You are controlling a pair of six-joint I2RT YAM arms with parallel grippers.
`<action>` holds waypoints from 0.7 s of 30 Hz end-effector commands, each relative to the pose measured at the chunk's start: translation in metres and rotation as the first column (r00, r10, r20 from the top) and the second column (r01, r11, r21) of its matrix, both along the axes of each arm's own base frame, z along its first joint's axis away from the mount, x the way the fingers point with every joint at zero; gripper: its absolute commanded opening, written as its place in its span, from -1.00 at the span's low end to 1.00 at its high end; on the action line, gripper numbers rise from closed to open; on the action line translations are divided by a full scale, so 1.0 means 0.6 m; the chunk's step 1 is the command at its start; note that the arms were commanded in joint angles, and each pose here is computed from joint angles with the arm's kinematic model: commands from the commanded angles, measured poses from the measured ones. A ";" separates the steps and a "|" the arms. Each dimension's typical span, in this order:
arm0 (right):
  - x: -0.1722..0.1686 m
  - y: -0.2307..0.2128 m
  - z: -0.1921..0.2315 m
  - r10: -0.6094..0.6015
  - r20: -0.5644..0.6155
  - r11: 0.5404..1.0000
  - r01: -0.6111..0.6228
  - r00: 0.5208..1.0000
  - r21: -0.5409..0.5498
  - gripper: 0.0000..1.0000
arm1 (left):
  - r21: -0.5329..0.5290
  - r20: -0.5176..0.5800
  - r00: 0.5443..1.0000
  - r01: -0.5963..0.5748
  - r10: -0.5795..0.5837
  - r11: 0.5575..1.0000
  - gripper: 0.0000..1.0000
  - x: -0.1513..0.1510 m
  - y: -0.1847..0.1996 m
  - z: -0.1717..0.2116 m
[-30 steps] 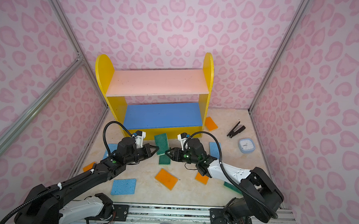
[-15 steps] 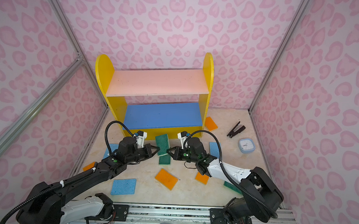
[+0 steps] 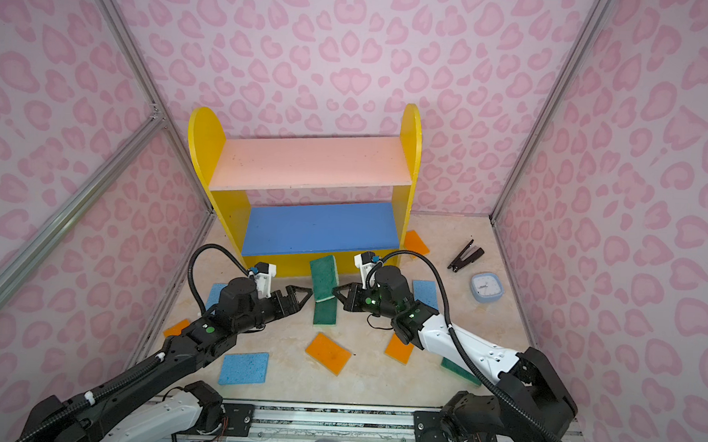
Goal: Place and organize the cleaning sponges onto the shelf
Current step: 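Open the left gripper and release the sponge to the right gripper, then lift the sponge with the right gripper to the pink shelf while the left arm retracts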
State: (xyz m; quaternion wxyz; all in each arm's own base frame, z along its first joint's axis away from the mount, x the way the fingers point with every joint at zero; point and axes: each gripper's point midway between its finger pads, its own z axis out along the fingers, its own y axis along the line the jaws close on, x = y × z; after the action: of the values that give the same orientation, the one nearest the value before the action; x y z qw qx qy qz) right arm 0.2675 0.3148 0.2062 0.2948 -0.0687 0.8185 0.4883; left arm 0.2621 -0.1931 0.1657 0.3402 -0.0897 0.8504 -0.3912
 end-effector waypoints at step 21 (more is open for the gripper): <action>0.006 0.075 0.263 0.068 0.299 0.997 -0.052 0.952 -0.063 -0.99 | 0.093 0.024 0.972 -0.237 0.236 0.967 0.97 -0.025 0.112 -0.033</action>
State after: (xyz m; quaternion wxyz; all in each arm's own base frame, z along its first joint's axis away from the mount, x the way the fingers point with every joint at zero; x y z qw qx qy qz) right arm 0.2665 0.3542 0.3565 0.3861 -0.1588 0.7738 0.4764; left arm 0.2470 -0.1299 0.1468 0.3890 -0.1661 0.8496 -0.3152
